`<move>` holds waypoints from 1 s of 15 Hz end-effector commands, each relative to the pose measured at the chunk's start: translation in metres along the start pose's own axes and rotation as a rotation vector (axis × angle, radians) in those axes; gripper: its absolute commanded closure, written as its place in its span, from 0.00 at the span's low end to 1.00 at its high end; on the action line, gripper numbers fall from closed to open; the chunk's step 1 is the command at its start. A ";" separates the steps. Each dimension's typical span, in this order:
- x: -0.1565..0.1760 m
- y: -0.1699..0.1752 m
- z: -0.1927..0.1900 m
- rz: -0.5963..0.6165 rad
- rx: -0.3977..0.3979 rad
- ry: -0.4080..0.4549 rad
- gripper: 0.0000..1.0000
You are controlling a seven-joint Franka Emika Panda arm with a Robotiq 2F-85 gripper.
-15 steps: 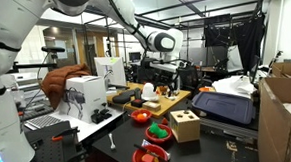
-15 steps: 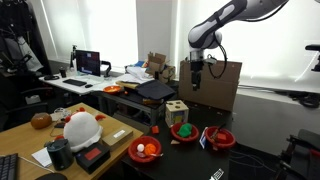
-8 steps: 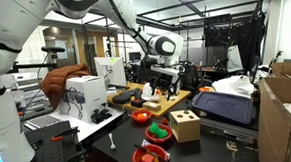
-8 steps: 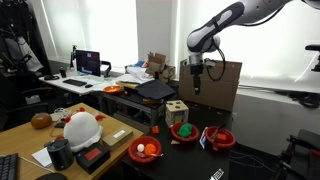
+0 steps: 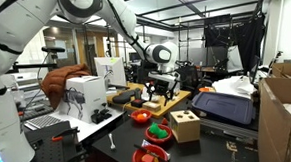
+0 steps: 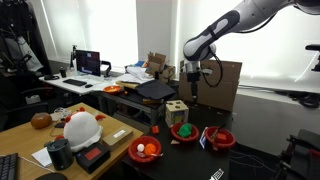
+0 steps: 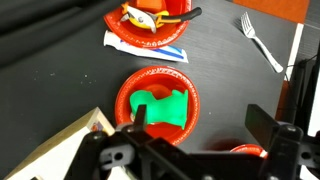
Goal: Pick up the silver fork and put it in the red bowl on the left
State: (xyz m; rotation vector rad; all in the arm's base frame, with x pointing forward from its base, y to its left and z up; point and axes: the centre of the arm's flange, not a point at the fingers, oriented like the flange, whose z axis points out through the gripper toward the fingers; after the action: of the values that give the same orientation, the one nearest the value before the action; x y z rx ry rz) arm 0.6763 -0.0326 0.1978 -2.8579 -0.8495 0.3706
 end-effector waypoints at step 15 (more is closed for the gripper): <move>0.040 -0.070 0.093 0.222 -0.072 0.062 0.00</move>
State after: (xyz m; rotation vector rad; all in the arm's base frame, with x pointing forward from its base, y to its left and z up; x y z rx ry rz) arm 0.6589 0.0486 0.1169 -2.9775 -0.6418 0.2572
